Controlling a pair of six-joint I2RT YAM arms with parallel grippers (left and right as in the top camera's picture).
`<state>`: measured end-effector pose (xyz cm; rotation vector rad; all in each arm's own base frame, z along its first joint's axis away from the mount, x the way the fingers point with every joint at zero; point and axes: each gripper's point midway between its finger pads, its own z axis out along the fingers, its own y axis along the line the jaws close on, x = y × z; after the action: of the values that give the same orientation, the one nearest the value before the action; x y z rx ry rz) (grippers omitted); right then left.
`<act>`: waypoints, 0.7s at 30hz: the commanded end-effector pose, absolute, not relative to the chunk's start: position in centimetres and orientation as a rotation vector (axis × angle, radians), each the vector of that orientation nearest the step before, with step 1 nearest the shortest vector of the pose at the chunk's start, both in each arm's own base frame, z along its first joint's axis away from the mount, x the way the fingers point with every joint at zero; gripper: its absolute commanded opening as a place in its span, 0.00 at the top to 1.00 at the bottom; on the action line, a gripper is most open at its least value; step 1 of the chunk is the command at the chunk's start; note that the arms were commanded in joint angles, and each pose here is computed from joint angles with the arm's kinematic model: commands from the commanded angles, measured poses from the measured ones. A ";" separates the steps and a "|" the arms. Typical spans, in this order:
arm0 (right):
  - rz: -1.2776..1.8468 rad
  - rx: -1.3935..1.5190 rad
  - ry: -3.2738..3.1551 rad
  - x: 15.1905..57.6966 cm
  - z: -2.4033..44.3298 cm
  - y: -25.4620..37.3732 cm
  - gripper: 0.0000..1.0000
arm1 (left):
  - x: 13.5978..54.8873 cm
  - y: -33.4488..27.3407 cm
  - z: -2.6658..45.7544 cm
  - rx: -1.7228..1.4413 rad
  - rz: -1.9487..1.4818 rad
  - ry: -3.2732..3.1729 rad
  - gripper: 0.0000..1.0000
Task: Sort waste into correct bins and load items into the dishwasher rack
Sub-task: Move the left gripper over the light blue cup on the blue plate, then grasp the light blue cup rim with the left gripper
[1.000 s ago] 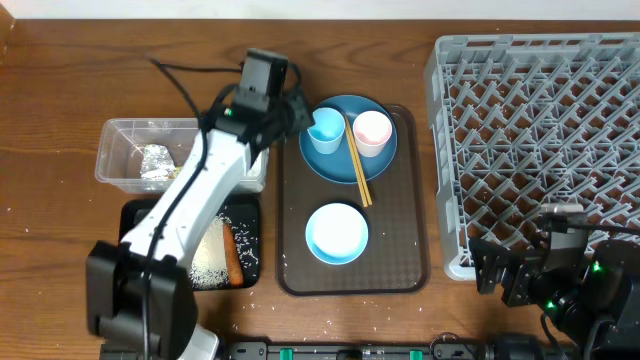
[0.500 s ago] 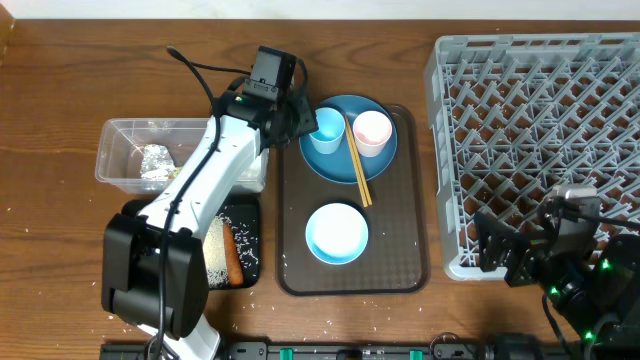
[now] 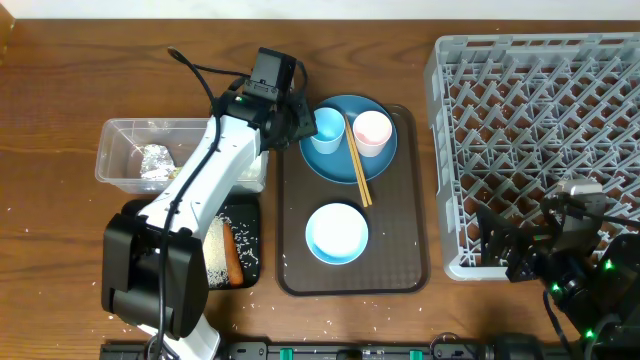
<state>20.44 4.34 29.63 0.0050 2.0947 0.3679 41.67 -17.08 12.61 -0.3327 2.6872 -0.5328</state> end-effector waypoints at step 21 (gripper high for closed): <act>0.364 -0.004 2.155 19.8 28.3 4.3 0.01 | 42.4 -19.4 10.9 -0.267 -0.390 2.641 0.57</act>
<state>19.73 4.36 28.43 0.0103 2.1514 0.3705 42.08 -20.36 12.26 -0.2301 2.6314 -0.4608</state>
